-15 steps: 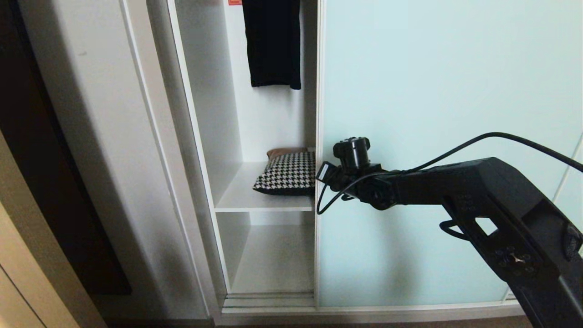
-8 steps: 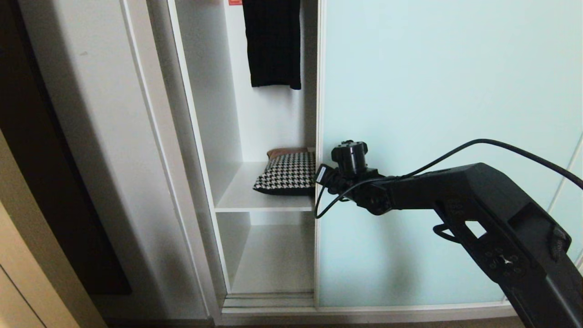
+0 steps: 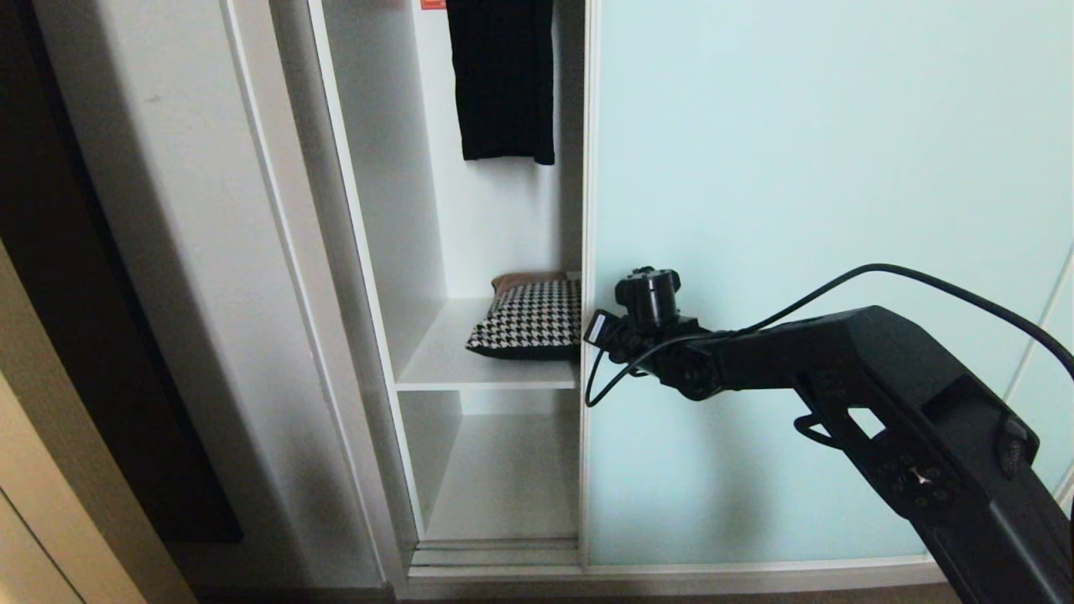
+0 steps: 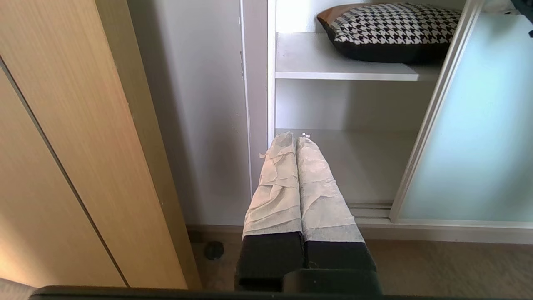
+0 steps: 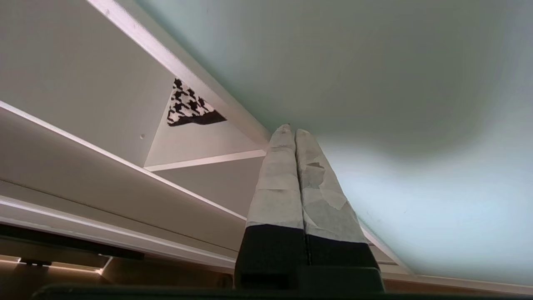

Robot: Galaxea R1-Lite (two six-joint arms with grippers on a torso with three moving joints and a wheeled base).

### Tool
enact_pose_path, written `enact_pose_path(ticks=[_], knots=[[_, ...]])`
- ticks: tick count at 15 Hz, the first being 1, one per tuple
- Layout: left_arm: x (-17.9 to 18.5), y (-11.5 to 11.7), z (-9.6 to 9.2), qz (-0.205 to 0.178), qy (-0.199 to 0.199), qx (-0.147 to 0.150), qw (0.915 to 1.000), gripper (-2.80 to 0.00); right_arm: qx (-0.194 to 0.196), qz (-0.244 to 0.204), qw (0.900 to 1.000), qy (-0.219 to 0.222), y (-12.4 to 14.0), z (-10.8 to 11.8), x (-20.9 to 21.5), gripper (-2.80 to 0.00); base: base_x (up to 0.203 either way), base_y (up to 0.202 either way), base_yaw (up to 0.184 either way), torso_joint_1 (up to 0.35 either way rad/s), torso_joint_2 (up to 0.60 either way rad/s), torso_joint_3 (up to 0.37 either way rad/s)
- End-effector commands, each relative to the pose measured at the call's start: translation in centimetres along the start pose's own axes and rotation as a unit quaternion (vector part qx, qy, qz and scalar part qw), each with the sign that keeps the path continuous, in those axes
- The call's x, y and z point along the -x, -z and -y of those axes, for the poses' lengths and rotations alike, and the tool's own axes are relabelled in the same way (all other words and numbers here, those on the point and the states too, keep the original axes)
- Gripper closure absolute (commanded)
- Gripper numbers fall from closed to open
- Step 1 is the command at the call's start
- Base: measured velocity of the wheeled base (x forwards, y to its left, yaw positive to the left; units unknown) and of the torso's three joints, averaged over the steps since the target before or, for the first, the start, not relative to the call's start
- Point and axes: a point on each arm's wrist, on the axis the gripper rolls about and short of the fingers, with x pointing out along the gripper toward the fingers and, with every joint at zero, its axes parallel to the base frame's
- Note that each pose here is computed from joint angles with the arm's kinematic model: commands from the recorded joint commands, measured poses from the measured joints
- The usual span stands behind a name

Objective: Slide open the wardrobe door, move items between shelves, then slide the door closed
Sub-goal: Close the door

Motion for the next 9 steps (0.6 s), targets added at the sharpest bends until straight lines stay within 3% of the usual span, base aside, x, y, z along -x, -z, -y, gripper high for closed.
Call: enact_pose_path(ticks=[1,9], knots=[[-0.02,0.02,0.0,-0.001,0.0,0.0,1.0,0.0,0.003,-0.001,1.0,0.001,0.21,0.13,-0.15,0.0,0.0,0.0,0.0,0.0,0.0,0.0],[-0.01,-0.01,0.0,-0.001,0.0,0.0,1.0,0.0,0.014,-0.006,1.0,-0.026,0.68,0.07,-0.51,0.0,0.0,0.0,0.0,0.0,0.0,0.0]])
